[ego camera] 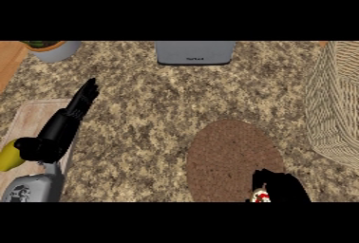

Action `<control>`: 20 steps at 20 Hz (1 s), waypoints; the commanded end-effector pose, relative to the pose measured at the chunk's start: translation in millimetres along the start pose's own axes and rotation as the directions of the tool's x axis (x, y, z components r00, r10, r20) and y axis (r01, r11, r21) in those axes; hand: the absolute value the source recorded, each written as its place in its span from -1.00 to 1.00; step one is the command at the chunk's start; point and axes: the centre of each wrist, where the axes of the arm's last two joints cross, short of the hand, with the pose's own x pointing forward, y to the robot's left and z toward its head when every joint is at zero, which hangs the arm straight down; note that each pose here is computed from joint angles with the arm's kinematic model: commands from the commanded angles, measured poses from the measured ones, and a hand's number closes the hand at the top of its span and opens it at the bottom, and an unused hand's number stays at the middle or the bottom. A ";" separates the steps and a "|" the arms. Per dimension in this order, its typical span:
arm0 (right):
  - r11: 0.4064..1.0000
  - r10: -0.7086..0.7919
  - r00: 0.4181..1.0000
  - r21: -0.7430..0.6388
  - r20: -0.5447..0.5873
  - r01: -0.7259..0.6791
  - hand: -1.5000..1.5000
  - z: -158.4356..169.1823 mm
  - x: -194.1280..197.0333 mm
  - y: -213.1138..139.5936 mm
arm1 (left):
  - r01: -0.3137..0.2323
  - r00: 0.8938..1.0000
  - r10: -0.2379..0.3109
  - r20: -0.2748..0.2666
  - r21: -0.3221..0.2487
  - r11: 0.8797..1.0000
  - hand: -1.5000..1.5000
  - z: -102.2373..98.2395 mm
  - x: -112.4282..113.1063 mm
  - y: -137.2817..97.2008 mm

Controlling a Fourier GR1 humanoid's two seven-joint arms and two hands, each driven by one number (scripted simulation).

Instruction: Pick the cupcake from the placemat and place it in the basket

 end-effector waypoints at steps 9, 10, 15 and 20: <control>0.780 -0.474 0.824 -0.287 0.309 0.556 1.00 61.1 38.3 -70.1 | -0.011 1.000 0.011 -0.019 0.017 1.000 0.00 0.6 -9.8 2.3; 0.769 -0.467 0.814 -0.295 0.346 0.567 1.00 76.0 40.1 -99.8 | 0.007 1.000 -0.007 -0.003 0.008 1.000 0.00 5.7 0.1 8.3; 0.716 -0.509 0.799 -0.358 0.320 0.599 1.00 113.5 37.6 -129.2 | -0.008 1.000 0.008 -0.012 -0.001 1.000 0.00 4.5 -2.1 2.9; 0.707 -0.480 0.825 -0.425 0.300 0.566 1.00 109.6 35.1 -151.6 | -0.001 1.000 0.001 0.001 0.003 1.000 0.00 -3.3 1.8 -4.5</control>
